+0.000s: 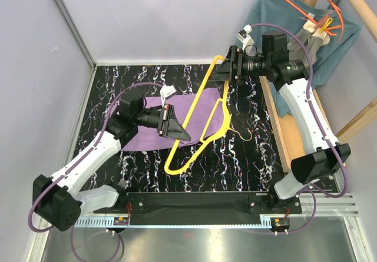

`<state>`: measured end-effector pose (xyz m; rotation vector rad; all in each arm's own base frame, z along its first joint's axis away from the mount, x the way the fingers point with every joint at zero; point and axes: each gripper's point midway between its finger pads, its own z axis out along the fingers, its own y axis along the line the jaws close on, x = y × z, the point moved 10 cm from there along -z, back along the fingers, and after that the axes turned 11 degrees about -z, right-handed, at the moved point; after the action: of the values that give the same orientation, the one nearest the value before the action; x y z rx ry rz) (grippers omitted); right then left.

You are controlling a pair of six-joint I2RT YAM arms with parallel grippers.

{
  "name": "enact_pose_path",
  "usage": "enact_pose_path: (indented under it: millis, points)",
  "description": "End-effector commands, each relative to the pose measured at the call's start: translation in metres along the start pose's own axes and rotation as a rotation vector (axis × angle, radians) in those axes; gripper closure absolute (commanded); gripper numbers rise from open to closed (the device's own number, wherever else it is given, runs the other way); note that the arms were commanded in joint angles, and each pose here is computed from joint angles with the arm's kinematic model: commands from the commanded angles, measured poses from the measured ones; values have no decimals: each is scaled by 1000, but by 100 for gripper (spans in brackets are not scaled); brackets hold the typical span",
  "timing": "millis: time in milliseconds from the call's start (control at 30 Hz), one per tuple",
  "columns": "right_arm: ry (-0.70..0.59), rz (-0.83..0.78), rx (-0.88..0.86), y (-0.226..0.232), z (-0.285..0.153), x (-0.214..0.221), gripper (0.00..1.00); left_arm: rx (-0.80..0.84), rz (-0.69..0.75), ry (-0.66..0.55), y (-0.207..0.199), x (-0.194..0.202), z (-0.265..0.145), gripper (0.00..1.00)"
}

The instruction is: Place the trousers on the hanger

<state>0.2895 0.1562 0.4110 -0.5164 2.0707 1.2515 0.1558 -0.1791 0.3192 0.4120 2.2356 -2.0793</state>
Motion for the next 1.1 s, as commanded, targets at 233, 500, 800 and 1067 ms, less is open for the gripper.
enact_pose_path:
  millis: [233, 500, 800, 1067]
  points:
    - [-39, 172, -132, 34, -19, 12, 100, -604, -15, -392, -6, -5, -23, 18]
    - [-30, 485, 451, -6, -19, 42, 100, -887, 167, -668, -57, 15, -32, 15]
    - [8, 728, 594, -15, -24, 56, 100, -1029, 493, -463, -52, 49, 36, 14]
    - [25, 841, 621, -14, -22, 53, 100, -971, 659, -399, -50, 53, 40, 13]
